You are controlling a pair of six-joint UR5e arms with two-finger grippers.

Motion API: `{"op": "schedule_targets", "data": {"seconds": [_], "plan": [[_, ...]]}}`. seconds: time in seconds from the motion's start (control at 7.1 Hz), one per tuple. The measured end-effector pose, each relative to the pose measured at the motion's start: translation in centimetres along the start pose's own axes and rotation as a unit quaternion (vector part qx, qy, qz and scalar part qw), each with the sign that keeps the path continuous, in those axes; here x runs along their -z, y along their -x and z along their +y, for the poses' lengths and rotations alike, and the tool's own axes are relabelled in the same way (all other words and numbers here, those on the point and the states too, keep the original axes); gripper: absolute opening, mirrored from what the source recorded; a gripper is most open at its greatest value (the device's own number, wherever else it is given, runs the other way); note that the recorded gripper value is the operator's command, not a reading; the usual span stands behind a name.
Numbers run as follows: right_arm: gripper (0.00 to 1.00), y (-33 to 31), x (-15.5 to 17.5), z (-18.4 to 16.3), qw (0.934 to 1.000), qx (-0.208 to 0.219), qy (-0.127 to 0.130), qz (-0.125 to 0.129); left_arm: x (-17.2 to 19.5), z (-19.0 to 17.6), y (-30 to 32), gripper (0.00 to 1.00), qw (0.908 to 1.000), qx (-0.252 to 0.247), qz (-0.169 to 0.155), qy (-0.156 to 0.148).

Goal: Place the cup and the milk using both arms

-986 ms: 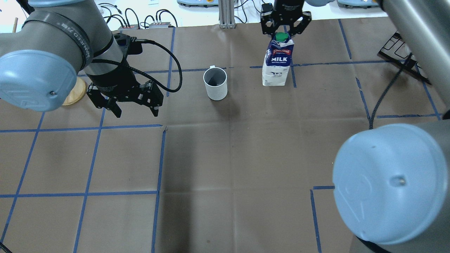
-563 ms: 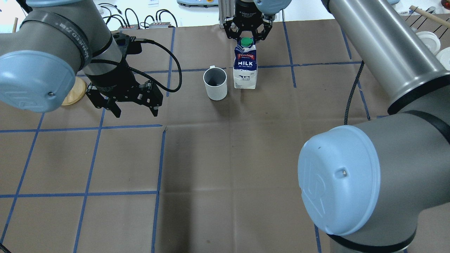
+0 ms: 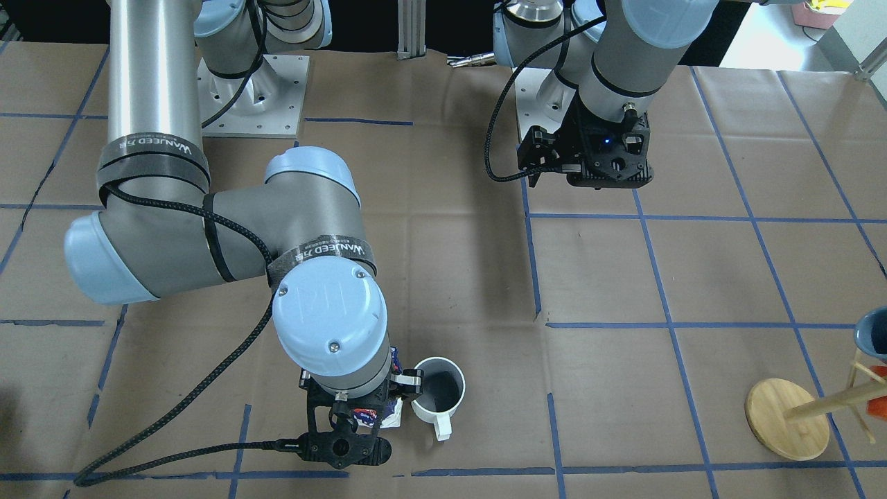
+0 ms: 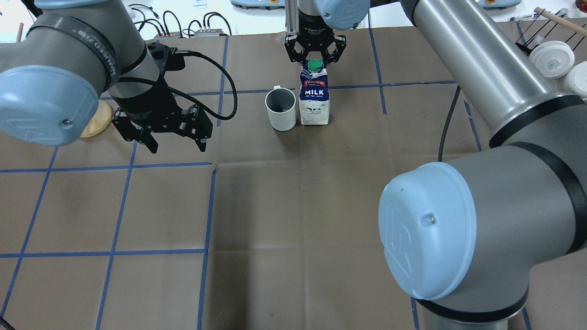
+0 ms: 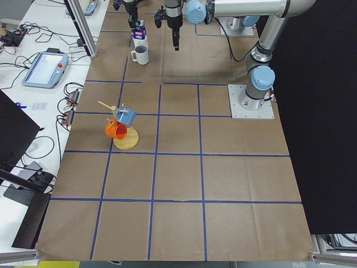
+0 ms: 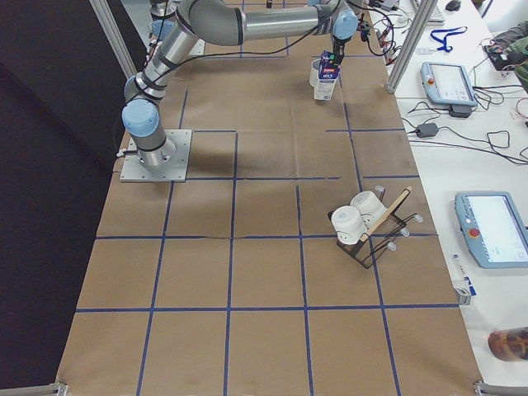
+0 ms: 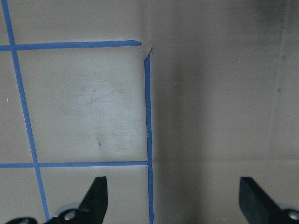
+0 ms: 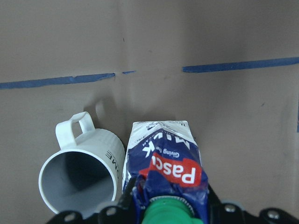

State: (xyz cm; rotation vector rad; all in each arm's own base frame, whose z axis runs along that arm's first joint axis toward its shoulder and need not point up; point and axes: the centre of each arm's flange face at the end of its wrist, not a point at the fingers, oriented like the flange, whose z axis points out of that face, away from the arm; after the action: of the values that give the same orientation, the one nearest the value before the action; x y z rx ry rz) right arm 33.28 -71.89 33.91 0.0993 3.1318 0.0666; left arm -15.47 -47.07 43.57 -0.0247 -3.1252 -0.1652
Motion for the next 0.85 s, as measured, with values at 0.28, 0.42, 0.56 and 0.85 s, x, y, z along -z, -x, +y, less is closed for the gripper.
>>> {"op": "schedule_targets", "data": {"seconds": [0.28,0.42,0.56,0.85], "plan": [[1.0,0.3,-0.8,-0.1,1.0,0.007,0.005,0.002,0.0,0.0,0.0,1.0,1.0,0.0,0.0,0.001],[1.0,0.3,-0.7,-0.1,1.0,0.008,0.003,0.002,-0.1,-0.1,0.0,1.0,1.0,0.0,0.0,0.001],[1.0,0.1,-0.2,-0.1,1.0,0.006,0.001,0.001,-0.1,-0.1,0.0,1.0,1.0,0.0,0.0,0.001],[1.0,-0.8,1.7,0.2,1.0,0.006,-0.008,-0.001,-0.1,-0.1,0.0,1.0,1.0,0.001,0.0,0.001]]}}
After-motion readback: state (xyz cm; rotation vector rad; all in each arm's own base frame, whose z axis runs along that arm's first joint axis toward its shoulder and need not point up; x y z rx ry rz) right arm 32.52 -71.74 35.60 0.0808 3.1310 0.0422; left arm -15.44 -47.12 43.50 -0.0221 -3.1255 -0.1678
